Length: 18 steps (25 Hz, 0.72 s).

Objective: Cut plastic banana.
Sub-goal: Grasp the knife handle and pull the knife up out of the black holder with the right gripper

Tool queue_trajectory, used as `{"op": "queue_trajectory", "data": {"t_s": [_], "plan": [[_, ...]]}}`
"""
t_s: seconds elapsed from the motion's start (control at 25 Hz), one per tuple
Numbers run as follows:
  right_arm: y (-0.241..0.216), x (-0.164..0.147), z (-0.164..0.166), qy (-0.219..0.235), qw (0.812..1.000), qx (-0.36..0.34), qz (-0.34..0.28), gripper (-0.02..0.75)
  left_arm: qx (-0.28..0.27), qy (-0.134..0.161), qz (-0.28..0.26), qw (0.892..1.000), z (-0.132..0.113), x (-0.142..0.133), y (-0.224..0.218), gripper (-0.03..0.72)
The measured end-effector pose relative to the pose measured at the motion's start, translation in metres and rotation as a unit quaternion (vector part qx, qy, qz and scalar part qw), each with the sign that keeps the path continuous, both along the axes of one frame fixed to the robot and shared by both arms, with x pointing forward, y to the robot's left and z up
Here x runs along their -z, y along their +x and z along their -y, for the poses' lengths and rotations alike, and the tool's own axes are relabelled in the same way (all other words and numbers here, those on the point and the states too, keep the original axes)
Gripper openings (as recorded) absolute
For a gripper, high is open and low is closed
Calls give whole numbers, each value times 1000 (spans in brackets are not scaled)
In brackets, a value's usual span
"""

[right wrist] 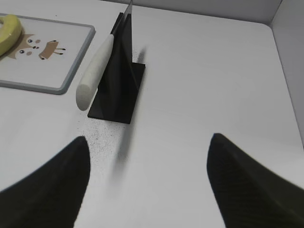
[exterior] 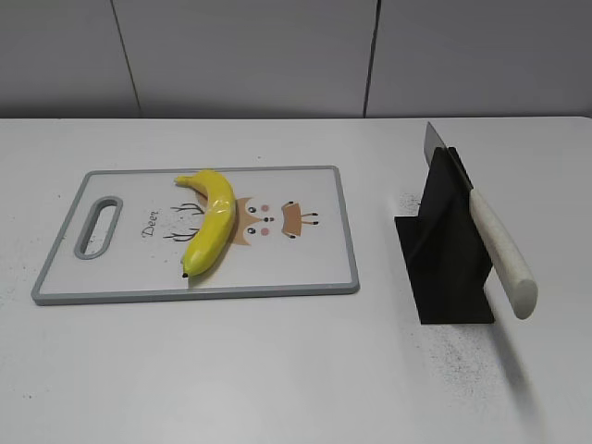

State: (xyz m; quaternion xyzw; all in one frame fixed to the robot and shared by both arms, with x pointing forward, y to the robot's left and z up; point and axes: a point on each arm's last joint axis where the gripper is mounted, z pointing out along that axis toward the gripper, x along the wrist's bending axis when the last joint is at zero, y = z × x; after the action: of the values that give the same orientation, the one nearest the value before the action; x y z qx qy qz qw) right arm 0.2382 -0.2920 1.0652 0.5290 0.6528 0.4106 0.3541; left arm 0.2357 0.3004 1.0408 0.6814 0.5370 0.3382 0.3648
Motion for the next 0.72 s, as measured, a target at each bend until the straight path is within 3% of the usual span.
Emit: {"op": "queue_trajectory", "data": {"t_s": [0.36, 0.72], "plan": [[52, -26, -5, -7, 996, 1, -88, 580, 0, 0, 0, 1000, 0, 0, 0, 573], [119, -31, -18, 22, 976, -13, -218, 580, 0, -1, 0, 1000, 0, 0, 0, 573]]}}
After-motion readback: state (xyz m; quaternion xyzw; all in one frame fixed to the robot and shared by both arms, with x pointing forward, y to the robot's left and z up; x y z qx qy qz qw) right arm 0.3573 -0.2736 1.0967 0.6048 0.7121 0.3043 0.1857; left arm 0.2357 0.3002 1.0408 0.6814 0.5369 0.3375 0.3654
